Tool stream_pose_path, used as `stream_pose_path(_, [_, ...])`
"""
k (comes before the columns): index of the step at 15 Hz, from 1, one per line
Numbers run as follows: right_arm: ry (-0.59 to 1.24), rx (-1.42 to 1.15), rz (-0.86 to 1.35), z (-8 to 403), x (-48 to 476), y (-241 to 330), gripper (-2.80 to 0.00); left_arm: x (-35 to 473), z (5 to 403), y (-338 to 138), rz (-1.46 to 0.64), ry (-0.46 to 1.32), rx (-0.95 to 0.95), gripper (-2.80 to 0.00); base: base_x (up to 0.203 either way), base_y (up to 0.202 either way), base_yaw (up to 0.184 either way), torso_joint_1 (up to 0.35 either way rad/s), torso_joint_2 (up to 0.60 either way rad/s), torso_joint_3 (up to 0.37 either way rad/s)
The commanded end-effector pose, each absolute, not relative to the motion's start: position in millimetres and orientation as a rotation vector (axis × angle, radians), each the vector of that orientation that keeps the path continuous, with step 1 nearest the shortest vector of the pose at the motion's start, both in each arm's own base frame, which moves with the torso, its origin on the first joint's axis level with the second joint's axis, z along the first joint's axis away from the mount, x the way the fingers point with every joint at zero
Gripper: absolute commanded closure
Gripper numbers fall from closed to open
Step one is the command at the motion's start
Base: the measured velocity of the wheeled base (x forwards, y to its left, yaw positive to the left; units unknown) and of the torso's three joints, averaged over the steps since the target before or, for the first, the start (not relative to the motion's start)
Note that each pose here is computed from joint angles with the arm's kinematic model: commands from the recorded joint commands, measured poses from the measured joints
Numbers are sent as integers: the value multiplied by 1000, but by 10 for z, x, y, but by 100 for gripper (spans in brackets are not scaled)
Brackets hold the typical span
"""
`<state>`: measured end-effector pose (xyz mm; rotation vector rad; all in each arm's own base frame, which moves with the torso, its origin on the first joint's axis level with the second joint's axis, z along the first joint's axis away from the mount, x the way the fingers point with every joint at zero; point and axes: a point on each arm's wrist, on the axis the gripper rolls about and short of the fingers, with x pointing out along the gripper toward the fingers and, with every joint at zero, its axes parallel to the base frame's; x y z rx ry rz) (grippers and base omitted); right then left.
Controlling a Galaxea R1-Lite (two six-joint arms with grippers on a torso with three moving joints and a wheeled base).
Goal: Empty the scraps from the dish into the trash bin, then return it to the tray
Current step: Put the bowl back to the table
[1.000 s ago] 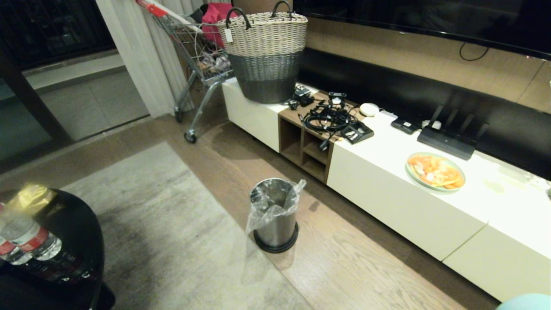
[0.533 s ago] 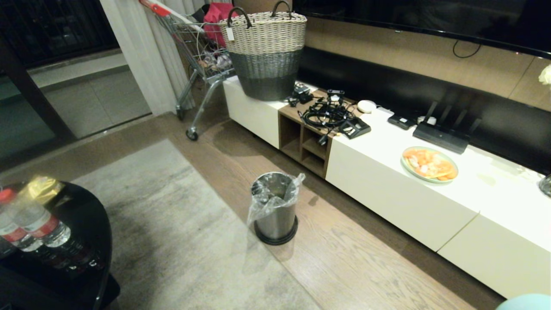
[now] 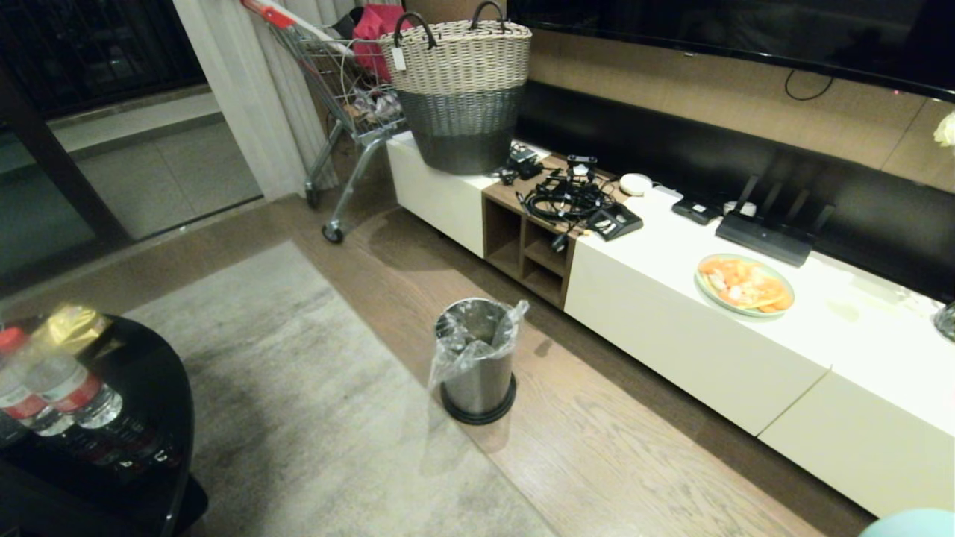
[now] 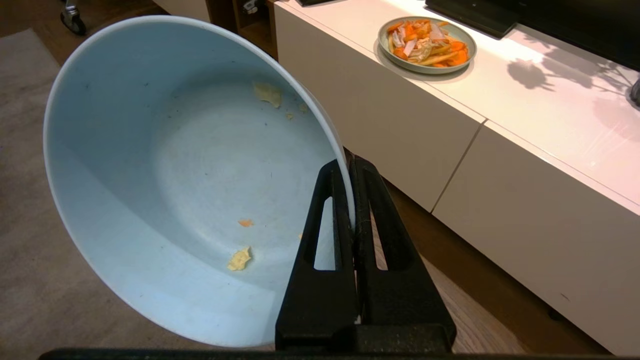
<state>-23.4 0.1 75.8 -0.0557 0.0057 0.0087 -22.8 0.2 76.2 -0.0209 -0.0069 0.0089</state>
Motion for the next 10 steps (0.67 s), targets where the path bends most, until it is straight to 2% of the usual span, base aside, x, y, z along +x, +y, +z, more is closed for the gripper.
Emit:
stream_pose_path(1, [7, -57, 9, 758, -233, 1, 0, -228, 763, 2, 9, -8, -22, 0, 0, 0, 0, 0, 0, 0])
stream_pose_path(10, [8, -57, 9, 757, -233, 1, 0, -228, 763, 2, 9, -8, -22, 0, 0, 0, 0, 0, 0, 0])
